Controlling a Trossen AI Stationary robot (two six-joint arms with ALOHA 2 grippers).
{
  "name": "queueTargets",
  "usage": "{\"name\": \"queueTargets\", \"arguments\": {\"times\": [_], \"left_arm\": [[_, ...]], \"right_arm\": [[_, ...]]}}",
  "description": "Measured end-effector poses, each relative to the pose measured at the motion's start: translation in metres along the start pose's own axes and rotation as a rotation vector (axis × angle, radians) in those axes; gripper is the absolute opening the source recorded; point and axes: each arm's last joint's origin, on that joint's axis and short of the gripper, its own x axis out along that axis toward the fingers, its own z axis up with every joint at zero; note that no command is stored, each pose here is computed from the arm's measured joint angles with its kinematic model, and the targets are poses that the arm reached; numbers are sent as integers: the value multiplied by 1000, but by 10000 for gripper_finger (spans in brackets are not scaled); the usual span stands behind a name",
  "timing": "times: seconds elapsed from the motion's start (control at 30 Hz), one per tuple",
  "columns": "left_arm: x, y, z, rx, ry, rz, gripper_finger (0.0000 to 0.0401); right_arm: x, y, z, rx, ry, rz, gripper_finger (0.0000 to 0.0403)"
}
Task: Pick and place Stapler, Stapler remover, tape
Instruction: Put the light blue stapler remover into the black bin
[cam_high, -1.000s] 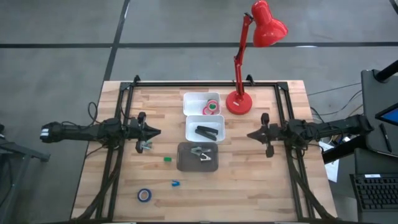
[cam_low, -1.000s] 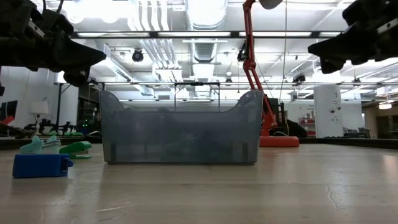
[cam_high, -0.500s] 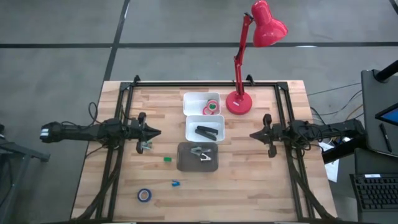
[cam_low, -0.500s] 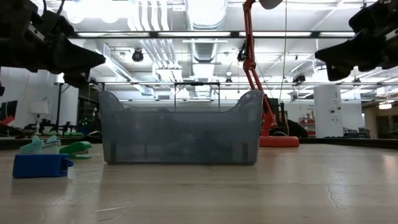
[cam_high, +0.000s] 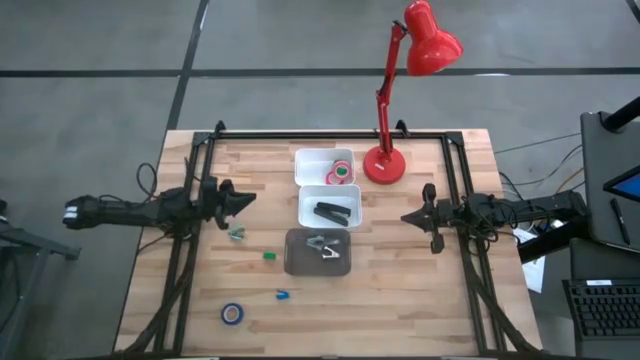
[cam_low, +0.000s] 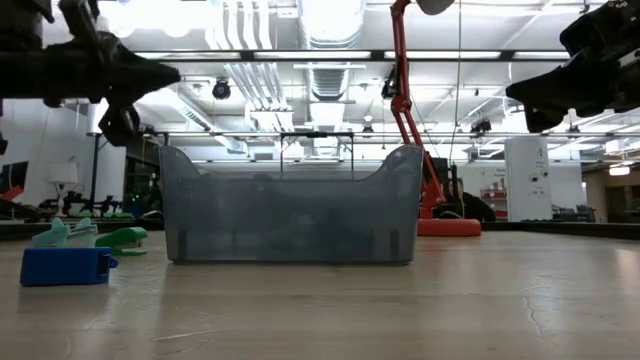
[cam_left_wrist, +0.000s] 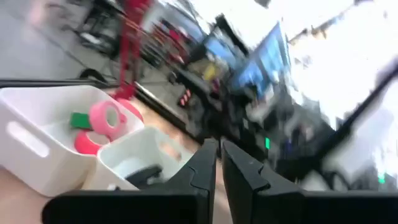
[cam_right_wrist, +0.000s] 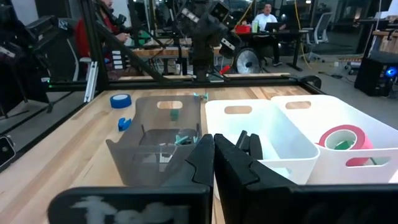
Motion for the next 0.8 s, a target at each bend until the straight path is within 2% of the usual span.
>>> {"name": "queueTargets", "arguments": {"times": [0.07,0.13,0.23,0.37,0.5,0.7,0.8], "left_arm": [[0,-3,4,-7,-14,-19,30],[1,-10,8,16,24,-100,30],[4,-18,11,15,73,-152,30],[11,-36,26,114,52,-219,35],[22,-42,28,196,157,-162,68],[27,-36,17,329,499,23,147],[22,-34,17,396,671,94,169]], "right_arm": [[0,0,0,0,0,0,9],[0,0,0,1,0,0,9],[0,0,0,0,0,0,9],[0,0,0,0,0,0,9],[0,0,0,-1,0,0,9],[0,0,0,1,-1,0,9],[0,0,0,1,0,0,9]]}}
